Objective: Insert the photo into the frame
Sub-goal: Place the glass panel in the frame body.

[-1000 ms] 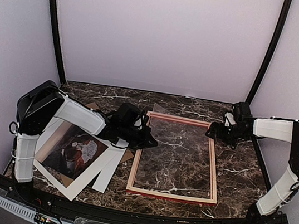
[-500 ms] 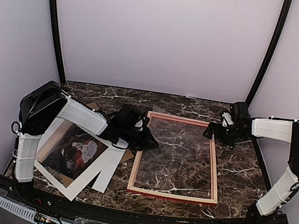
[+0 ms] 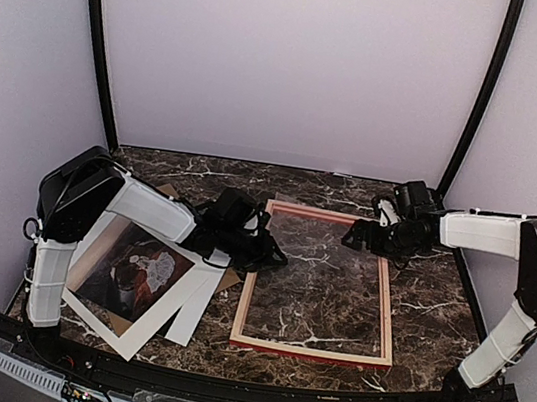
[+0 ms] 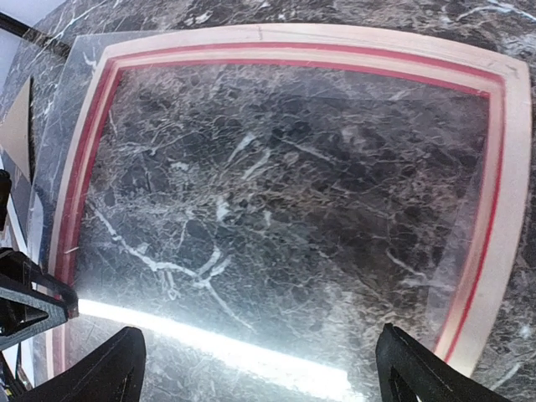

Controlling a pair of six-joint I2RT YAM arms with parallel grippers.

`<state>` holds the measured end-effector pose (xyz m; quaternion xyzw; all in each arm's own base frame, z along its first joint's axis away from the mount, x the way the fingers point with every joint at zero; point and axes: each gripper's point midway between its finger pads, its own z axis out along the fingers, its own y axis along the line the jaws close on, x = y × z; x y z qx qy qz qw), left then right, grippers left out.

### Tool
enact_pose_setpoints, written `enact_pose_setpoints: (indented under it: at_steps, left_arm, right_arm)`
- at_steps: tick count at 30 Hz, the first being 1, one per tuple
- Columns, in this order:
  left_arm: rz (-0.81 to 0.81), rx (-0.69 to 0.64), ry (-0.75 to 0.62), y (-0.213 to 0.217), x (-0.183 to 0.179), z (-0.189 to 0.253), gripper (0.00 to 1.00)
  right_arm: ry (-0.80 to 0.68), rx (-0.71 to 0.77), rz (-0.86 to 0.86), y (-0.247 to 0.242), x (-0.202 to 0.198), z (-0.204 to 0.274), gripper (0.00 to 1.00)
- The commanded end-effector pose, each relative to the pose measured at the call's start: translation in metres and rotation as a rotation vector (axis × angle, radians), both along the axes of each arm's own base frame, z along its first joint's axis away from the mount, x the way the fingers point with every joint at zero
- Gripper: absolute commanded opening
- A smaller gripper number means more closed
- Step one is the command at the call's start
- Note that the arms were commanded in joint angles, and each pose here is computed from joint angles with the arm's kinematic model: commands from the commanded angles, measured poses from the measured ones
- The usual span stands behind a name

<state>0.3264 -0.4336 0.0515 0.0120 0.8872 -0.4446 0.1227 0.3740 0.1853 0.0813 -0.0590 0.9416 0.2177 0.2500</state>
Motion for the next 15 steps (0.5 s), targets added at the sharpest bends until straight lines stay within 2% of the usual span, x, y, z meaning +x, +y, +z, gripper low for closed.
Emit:
enact_pose_setpoints:
  at_steps: [1, 15]
  left_arm:
    - [-0.034, -0.023, -0.021, -0.009, -0.003, 0.013, 0.28]
    - [-0.044, -0.023, -0.016, -0.01, -0.005, 0.012, 0.29]
  right_arm:
    - [-0.01, 0.068, 0.036, 0.026, 0.003, 0.003, 0.97]
    - [0.061, 0.076, 0.058, 0.037, -0.008, -0.029, 0.96]
